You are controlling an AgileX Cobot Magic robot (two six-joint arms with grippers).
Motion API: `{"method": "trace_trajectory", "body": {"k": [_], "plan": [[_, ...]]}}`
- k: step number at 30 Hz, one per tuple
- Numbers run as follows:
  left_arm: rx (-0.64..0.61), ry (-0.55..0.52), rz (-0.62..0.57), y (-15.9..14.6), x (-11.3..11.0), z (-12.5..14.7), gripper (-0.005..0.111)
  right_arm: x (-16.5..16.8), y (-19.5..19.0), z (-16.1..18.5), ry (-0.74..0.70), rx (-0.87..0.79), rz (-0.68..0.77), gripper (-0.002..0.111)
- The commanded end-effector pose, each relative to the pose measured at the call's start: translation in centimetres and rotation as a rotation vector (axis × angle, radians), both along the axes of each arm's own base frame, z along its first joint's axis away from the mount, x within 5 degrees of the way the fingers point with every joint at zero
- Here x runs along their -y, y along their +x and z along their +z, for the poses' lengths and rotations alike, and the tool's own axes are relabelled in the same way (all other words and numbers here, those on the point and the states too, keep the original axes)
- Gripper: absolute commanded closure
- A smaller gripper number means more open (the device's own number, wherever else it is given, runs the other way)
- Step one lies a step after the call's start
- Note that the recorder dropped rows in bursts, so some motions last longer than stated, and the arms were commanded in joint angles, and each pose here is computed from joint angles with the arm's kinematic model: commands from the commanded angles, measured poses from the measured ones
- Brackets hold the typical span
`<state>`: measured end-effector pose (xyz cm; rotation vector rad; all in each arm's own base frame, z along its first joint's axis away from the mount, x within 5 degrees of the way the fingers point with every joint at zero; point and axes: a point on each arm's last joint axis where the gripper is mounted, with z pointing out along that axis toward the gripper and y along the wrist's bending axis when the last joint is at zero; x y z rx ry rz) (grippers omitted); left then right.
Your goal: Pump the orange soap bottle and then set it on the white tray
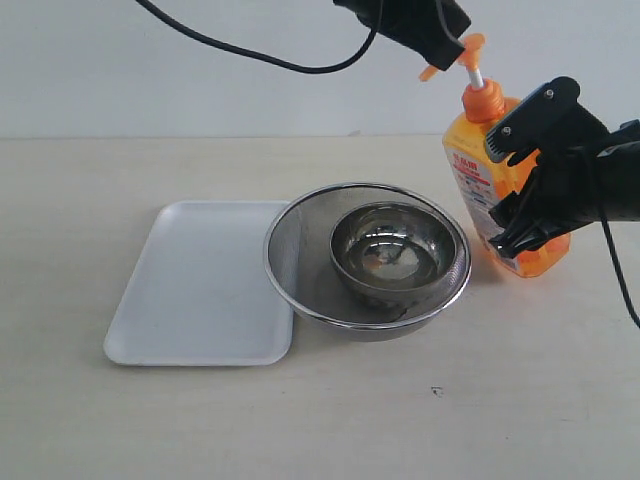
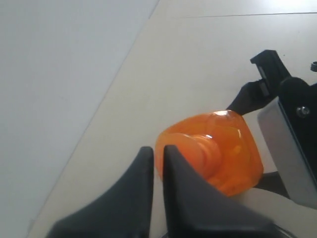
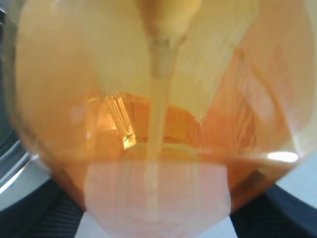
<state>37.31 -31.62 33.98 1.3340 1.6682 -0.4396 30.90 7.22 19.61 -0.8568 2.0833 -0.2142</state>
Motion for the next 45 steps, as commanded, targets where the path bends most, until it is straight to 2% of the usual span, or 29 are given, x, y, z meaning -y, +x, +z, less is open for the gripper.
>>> {"method": "trace_trajectory", "body": {"k": [1, 26, 45], "plan": [[-0.014, 0.008, -0.005, -0.1, -0.1, 0.1, 0.102, 0.0, 0.2, 0.4, -0.008, 0.023, 0.003, 0.108], [-0.042, -0.029, 0.007, 0.3, 0.4, -0.7, 0.102, 0.0, 0.2, 0.4, -0.007, 0.023, 0.001, 0.108], [-0.106, 0.036, -0.051, -0.4, 0.4, -1.4, 0.102, 0.0, 0.2, 0.4, -0.007, 0.026, 0.0, 0.108]]}}
